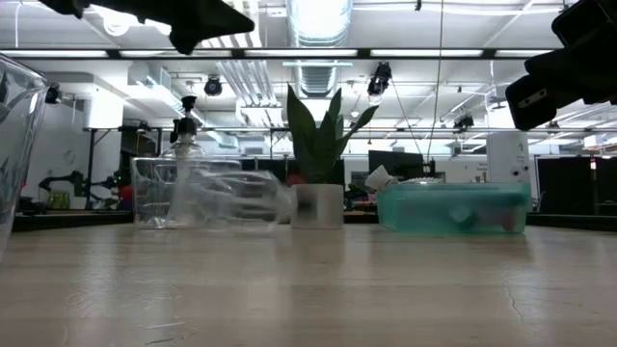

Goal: Pick & Place Kitchen Sink Supplies
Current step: Put the black soap dispenser into the top transparent bin

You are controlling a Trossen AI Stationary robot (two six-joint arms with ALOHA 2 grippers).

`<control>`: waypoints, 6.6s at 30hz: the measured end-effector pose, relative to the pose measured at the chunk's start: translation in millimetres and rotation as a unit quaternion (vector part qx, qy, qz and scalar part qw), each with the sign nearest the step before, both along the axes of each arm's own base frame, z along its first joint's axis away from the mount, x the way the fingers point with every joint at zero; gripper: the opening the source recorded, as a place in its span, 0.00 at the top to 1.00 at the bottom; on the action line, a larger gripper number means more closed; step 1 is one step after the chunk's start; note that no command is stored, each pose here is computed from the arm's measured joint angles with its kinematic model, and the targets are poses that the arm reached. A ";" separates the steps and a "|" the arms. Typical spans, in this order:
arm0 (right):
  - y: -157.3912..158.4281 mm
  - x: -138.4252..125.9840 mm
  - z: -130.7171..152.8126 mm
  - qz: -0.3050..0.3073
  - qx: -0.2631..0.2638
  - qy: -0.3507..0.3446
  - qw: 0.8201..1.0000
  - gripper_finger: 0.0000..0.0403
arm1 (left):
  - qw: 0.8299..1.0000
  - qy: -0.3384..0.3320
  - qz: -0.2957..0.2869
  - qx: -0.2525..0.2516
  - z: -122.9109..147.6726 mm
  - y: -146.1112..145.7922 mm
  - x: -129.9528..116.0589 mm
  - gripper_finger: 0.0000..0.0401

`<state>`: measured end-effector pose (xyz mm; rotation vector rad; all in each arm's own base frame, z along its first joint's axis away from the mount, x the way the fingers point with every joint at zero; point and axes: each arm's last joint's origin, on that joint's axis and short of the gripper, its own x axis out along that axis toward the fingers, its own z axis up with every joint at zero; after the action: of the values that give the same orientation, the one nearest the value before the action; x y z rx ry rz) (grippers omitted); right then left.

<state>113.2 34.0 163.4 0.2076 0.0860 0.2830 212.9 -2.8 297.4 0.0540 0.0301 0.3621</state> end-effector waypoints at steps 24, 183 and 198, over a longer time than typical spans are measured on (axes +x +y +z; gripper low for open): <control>0.0 0.0 0.0 0.000 0.000 0.000 1.000 0.98 | 0.950 0.293 -0.080 -0.078 -16.5 9.8 133.2 0.35; 0.0 0.0 0.0 0.000 0.000 0.000 1.000 0.98 | 0.970 -0.137 0.188 -0.074 -70.5 99.7 4.0 0.65; 0.0 0.0 0.0 0.000 0.000 0.000 1.000 0.98 | 0.978 -0.069 0.180 -0.084 -83.7 98.5 5.6 0.62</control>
<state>113.2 33.9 163.4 0.2076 0.0860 0.2827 218.4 95.7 213.7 -0.1456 -0.0690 0.7242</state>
